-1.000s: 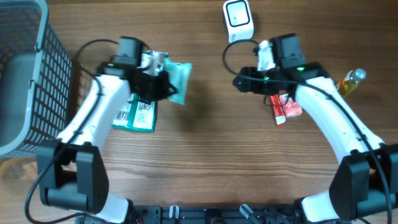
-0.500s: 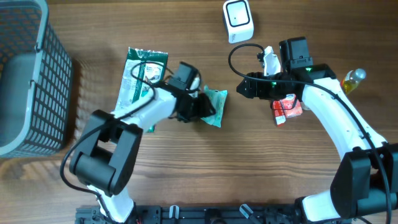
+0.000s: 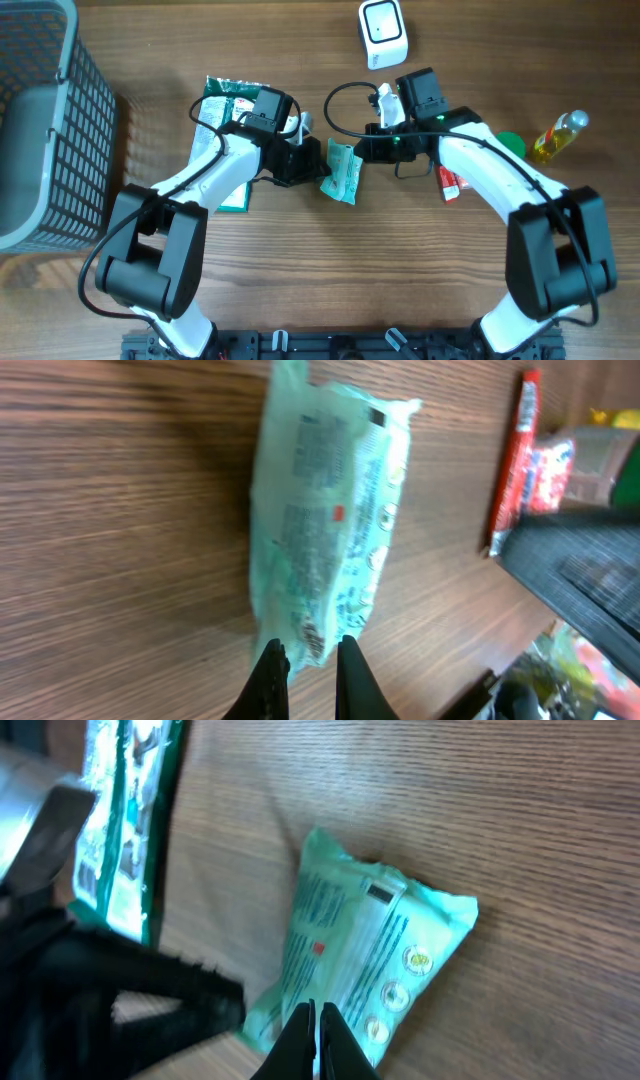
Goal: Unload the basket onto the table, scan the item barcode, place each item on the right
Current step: 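Move the green pouch toward the right gripper and grasp it there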
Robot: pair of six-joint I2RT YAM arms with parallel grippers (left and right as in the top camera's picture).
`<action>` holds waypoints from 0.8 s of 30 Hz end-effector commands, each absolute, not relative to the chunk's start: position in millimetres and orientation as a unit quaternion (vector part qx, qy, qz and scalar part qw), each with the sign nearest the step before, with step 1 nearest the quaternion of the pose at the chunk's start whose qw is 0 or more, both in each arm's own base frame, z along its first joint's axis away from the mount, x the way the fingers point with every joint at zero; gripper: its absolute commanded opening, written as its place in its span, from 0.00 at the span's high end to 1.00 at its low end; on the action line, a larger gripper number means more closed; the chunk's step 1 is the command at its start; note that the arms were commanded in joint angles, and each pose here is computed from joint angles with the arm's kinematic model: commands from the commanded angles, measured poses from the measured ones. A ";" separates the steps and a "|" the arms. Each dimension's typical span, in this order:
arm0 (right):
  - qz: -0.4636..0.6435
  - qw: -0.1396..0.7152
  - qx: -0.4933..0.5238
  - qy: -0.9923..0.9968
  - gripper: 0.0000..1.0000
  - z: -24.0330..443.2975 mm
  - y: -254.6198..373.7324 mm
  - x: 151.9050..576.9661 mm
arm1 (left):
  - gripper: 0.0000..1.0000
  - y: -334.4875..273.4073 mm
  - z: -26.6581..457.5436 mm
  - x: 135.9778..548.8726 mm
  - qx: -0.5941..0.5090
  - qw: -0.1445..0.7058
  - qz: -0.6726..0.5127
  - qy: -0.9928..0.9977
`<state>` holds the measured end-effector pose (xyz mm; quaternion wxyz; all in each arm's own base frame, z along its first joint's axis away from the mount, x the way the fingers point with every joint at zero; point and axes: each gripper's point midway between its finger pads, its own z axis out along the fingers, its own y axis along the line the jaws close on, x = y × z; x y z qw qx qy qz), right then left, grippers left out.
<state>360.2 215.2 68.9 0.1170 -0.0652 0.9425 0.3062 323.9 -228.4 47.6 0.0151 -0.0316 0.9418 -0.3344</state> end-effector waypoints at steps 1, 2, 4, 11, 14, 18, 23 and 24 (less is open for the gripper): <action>0.311 0.087 -0.035 0.946 0.96 46.9 217.7 357.6 | 0.96 -238.0 64.0 322.2 0.001 0.019 -0.369 0.929; 0.310 0.084 -0.035 0.946 0.96 41.6 218.0 358.6 | 0.96 -237.4 60.8 322.1 -0.001 0.017 -0.364 0.931; 0.307 0.080 -0.033 0.948 0.96 31.9 218.1 360.3 | 0.96 -231.6 41.9 323.0 -0.007 0.019 -0.322 0.946; 0.287 0.064 -0.024 0.956 0.96 2.0 213.8 360.8 | 0.96 -202.0 -13.8 318.9 -0.034 -0.003 -0.216 0.976; 0.265 0.051 -0.016 0.963 0.96 -14.5 207.3 358.1 | 0.96 -198.4 -19.0 315.5 -0.037 -0.011 -0.205 0.978; 0.255 0.049 0.003 0.966 0.96 -17.9 203.7 359.3 | 0.96 -193.4 -21.0 312.8 -0.040 -0.015 -0.191 0.981; 0.254 0.050 0.007 0.966 0.95 -17.9 203.6 359.9 | 0.96 -201.1 21.0 332.1 -0.037 0.026 -0.235 0.971; 0.255 0.050 0.009 0.966 0.95 -17.9 203.5 360.3 | 0.96 -206.6 40.0 338.5 -0.031 0.045 -0.259 0.964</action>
